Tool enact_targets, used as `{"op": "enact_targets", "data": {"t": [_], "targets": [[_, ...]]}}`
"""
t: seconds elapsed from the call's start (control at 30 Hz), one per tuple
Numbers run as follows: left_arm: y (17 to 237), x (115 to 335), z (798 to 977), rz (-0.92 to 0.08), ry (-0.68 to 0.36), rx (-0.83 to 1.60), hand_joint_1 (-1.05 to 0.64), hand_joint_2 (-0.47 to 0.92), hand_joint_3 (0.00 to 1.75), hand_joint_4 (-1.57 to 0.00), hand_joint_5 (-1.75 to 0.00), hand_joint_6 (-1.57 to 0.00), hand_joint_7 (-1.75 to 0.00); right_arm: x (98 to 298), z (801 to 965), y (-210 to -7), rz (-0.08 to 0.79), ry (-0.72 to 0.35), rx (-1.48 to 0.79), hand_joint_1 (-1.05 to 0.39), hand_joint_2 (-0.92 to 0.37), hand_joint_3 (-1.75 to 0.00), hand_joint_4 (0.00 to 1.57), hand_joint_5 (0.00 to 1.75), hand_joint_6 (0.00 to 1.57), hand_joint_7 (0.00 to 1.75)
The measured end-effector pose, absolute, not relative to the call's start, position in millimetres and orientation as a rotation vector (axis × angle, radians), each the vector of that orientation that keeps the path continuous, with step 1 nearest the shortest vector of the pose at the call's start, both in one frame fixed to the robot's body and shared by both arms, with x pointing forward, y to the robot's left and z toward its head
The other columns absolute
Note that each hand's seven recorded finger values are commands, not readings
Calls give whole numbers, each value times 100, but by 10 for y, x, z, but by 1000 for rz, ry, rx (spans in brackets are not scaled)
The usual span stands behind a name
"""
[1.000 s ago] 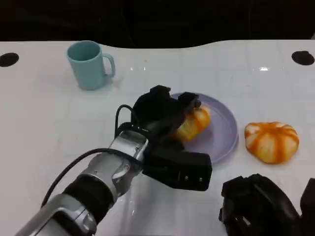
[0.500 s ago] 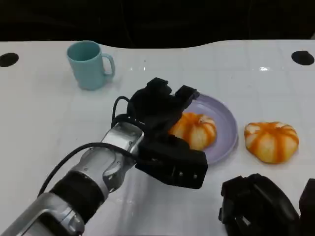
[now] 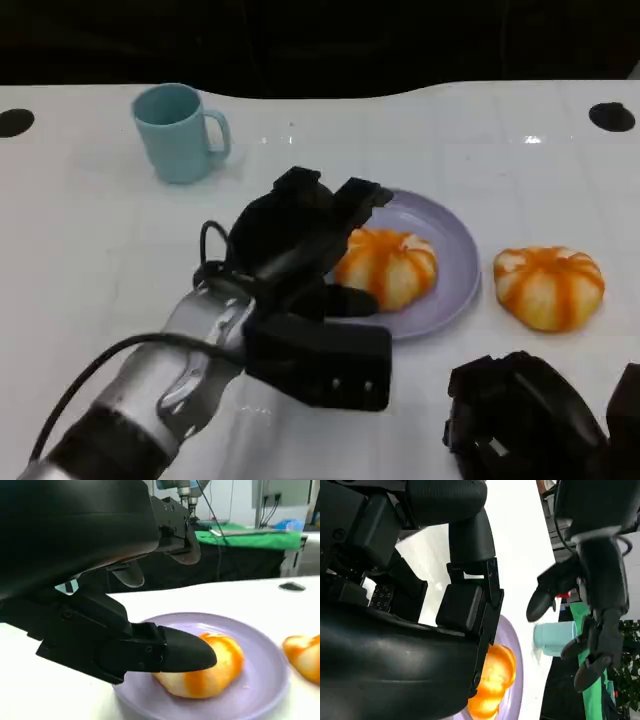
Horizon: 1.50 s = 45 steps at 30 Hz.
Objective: Grasp the bread from the table and place it into the plate.
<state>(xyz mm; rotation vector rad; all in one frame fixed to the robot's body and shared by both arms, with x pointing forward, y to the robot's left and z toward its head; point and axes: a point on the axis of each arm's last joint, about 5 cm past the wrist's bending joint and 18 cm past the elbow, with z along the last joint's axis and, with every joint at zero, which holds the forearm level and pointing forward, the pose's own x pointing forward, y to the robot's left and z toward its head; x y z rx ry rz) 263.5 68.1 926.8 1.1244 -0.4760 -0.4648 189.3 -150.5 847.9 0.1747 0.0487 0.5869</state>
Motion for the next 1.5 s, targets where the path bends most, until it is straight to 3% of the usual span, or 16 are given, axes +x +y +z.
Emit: {"op": "enact_targets", "data": {"t": [0.1, 0.33, 0.53, 0.77, 0.97, 1.5], "targets": [[801, 2581, 9260, -478, -477, 988, -75, 92, 38, -23, -103, -32, -51, 1897, 8480, -1503, 590, 47, 177, -105, -5, -135, 152, 132, 157, 99], [1008, 2417, 9124, -452, -506, 752, -71, 92, 38, -46, -115, -48, -58, 1895, 8477, -1501, 592, 50, 181, -105, -6, -135, 152, 132, 157, 101], [1129, 2300, 9019, -441, -482, 508, -65, 92, 33, -56, -136, -57, -77, 1892, 8476, -1502, 593, 48, 180, -105, -5, -134, 152, 132, 157, 99], [1251, 2183, 8910, -474, -443, 313, -68, 92, 36, -58, -153, -61, -111, 1882, 8474, -1502, 594, 59, 188, -105, -4, -136, 152, 133, 157, 100], [1370, 2115, 8816, -511, -392, 189, -77, 92, 35, -73, -173, -70, -137, 1863, 8493, -1502, 595, 72, 196, -105, 2, -142, 153, 134, 157, 102], [1466, 1861, 8551, -547, -262, -41, -78, 92, 26, -89, -175, -80, -148, 1852, 8508, -1510, 591, 69, 184, -105, -1, -142, 153, 132, 157, 101]]}}
